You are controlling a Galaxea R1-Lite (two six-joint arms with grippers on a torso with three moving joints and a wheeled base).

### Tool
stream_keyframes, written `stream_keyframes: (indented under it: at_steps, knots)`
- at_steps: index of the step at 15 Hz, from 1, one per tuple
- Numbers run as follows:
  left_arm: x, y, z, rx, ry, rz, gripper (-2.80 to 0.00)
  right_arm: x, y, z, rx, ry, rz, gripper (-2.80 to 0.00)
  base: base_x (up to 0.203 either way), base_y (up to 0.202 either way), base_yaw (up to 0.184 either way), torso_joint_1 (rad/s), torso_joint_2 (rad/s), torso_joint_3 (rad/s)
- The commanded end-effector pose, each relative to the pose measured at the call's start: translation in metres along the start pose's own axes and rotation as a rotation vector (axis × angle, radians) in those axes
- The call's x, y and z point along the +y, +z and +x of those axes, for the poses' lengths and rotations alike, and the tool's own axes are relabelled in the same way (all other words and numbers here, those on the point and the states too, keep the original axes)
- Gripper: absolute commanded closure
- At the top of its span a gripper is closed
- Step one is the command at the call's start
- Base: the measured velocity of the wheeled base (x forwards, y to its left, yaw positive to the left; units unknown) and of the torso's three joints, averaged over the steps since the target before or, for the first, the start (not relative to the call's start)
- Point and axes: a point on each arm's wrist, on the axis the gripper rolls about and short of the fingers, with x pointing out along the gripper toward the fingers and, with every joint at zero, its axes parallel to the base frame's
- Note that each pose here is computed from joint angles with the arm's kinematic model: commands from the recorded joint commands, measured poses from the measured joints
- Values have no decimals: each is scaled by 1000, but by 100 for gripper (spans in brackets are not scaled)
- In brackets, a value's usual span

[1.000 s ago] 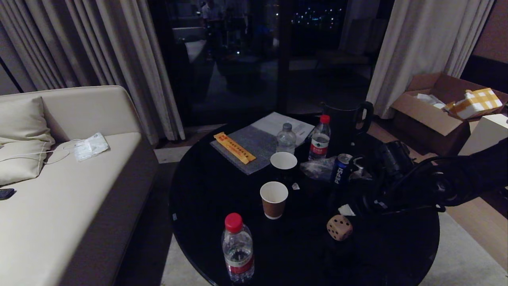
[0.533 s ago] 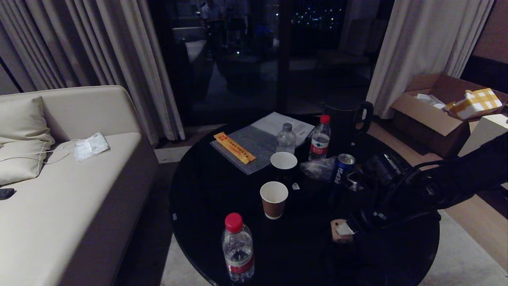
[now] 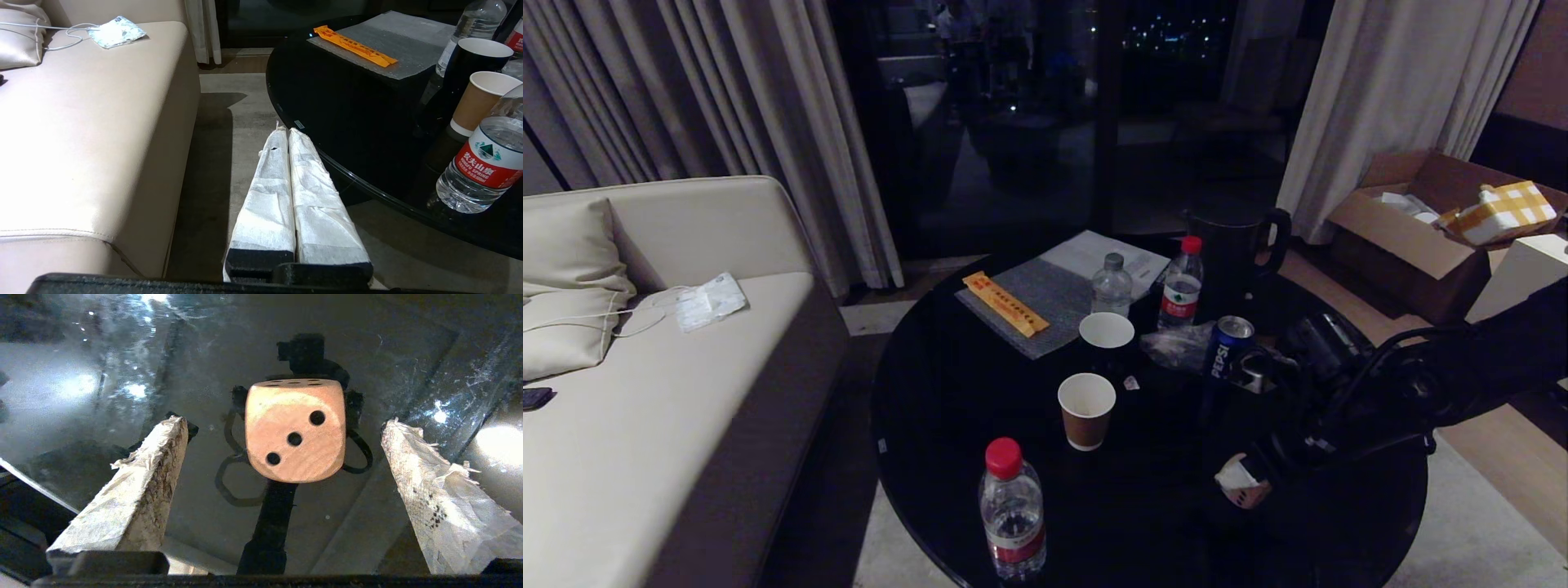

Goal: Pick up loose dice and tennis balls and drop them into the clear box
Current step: Pick up toys out of the box

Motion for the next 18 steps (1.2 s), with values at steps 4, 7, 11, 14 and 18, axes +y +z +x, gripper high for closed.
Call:
stream_keyframes:
  at_steps: [4,7,11,14,18]
  knots:
    - [0,0,0,3,0,0,0,-3,-6,-7,19,-10,9,-280,0,0,0,0,0,0]
    - [0,0,0,3,0,0,0,-4,-5,3,38,-2,9,-280,0,0,0,0,0,0]
    - [0,0,0,3,0,0,0,-7,-7,18,60,3,9,-280,0,0,0,0,0,0]
    - [0,0,0,3,0,0,0,-10,-7,25,64,1,15,-280,0,0,0,0,0,0]
    - [0,0,0,3,0,0,0,-16,-6,37,33,-11,16,-280,0,0,0,0,0,0]
